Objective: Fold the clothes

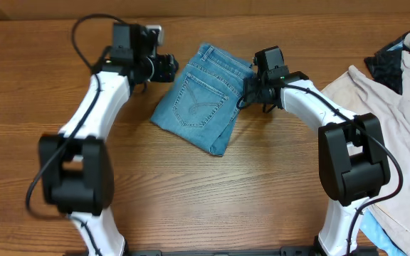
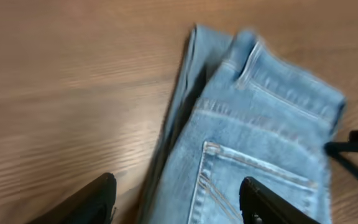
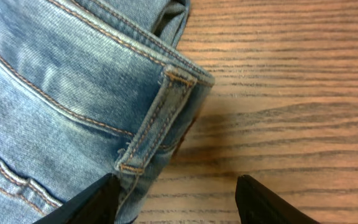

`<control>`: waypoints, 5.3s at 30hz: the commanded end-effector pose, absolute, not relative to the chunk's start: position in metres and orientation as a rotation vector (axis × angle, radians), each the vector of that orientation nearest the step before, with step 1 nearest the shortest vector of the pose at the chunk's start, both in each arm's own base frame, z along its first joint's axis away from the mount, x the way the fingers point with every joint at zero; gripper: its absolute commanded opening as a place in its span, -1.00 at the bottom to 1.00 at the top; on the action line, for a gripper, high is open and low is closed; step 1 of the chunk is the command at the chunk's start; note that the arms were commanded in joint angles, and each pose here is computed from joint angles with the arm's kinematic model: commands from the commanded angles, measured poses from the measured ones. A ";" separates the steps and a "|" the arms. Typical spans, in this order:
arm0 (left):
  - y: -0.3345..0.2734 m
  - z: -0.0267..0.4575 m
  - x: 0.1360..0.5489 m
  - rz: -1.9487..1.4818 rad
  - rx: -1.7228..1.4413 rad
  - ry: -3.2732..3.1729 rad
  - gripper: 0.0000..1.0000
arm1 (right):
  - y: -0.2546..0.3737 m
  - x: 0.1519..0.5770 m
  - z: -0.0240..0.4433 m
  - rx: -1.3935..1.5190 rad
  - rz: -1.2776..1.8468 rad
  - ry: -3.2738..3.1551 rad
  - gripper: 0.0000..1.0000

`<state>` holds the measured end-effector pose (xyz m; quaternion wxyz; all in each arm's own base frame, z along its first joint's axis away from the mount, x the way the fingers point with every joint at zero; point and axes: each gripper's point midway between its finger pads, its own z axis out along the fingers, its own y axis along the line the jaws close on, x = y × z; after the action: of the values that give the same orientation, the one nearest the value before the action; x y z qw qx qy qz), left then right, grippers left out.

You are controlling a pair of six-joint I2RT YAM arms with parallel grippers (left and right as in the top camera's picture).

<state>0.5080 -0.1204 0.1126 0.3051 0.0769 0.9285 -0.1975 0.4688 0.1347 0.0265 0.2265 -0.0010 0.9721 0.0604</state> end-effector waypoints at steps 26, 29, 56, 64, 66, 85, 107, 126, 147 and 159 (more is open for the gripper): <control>-0.102 -0.016 0.363 -0.666 0.031 3.243 -0.92 | 0.133 0.461 0.019 -0.010 0.149 2.718 0.37; -0.103 -0.006 0.373 -0.660 0.069 3.187 -0.41 | 0.133 0.461 0.019 -0.010 0.149 2.718 0.37; -0.142 0.050 0.489 -0.702 0.317 2.646 1.00 | 0.133 0.460 0.019 -0.011 0.148 2.723 0.38; -0.170 0.011 0.487 -0.894 0.327 2.646 0.82 | 0.133 0.460 0.019 -0.010 0.148 2.723 0.39; -0.178 0.001 0.482 -0.938 0.306 2.670 0.62 | 0.133 0.460 0.019 -0.011 0.148 2.723 0.38; -0.148 -0.017 0.471 -0.896 0.211 2.778 -0.92 | 0.117 0.458 0.034 0.026 0.058 2.710 0.40; 0.273 0.105 0.472 -0.159 -0.674 2.536 -0.92 | 0.065 0.458 0.089 0.169 0.019 2.637 0.47; 0.227 0.154 0.498 -0.222 -0.582 2.503 1.00 | 0.068 0.452 0.087 0.169 0.038 2.664 0.47; 0.007 0.077 0.461 -0.132 -0.243 3.072 1.00 | 0.064 0.433 0.078 0.169 0.010 2.748 0.50; 0.008 0.017 0.405 -0.153 -0.302 3.312 1.00 | 0.063 0.425 0.075 0.169 -0.002 2.784 0.52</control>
<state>0.4172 0.0057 0.0358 -0.0669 -0.0800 0.9934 -0.0483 0.4247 0.0613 0.0697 0.1704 0.0567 0.9837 -0.0046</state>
